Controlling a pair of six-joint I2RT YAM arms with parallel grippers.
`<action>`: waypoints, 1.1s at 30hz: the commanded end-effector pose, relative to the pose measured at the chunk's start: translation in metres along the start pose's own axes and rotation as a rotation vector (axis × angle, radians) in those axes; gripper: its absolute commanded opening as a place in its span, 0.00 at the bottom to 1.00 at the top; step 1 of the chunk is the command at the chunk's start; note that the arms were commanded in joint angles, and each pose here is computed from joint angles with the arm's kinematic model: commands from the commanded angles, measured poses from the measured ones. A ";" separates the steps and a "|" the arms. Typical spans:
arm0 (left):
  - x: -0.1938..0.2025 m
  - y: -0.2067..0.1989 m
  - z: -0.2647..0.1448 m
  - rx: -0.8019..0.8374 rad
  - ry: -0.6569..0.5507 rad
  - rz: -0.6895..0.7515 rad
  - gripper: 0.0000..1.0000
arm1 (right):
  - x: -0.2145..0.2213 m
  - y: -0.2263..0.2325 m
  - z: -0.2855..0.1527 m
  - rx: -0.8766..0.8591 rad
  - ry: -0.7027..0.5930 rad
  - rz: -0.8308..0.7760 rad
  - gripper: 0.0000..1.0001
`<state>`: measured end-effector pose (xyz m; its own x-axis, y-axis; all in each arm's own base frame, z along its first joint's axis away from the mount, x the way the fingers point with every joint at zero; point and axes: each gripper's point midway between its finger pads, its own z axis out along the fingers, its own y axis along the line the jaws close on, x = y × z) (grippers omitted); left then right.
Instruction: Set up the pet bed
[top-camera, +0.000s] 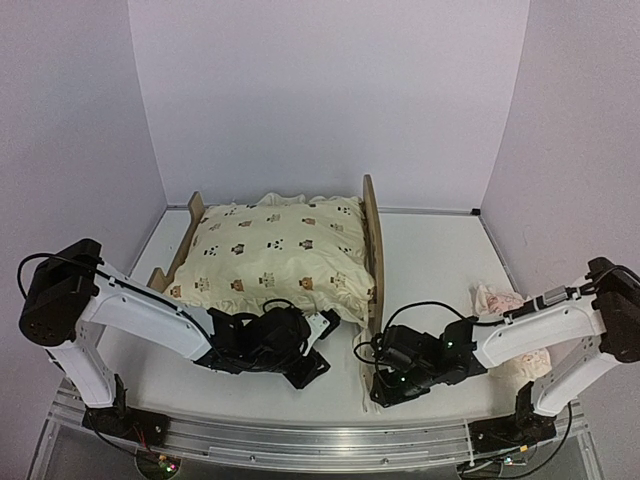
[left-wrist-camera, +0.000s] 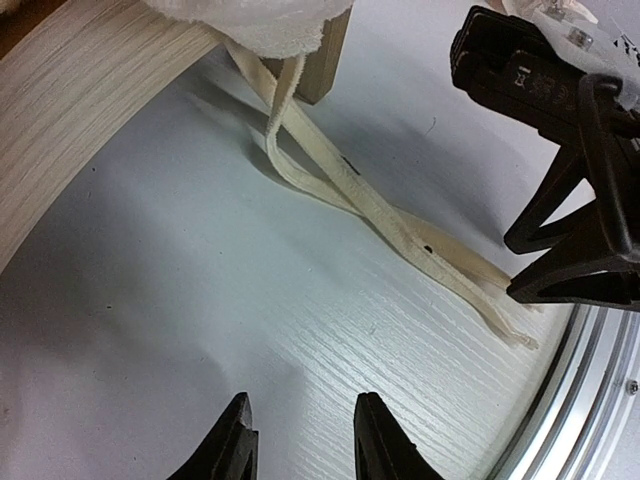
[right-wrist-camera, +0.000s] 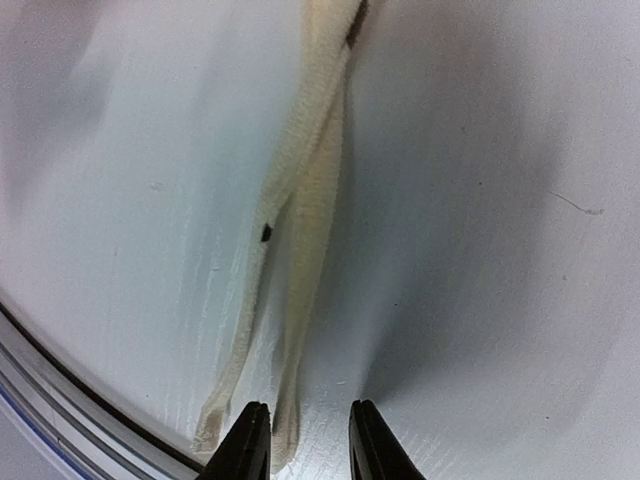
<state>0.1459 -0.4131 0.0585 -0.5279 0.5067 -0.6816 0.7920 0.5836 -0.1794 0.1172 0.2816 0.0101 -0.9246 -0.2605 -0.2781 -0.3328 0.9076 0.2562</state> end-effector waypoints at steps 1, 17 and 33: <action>-0.024 -0.006 -0.015 0.013 -0.066 -0.010 0.34 | 0.001 -0.003 0.003 0.059 -0.004 -0.023 0.27; -0.035 -0.011 -0.012 0.037 -0.112 -0.014 0.35 | -0.001 -0.006 -0.005 0.131 -0.046 -0.085 0.00; -0.090 -0.026 0.023 0.047 -0.349 0.083 0.53 | -0.047 -0.016 -0.063 0.240 -0.228 -0.178 0.00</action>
<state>0.1640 -0.4625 0.0842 -0.4090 0.3802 -0.8296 0.8366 0.5193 -0.1745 0.1435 0.2661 0.0608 -0.8104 -0.3573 -0.4643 -0.4134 0.9103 0.0210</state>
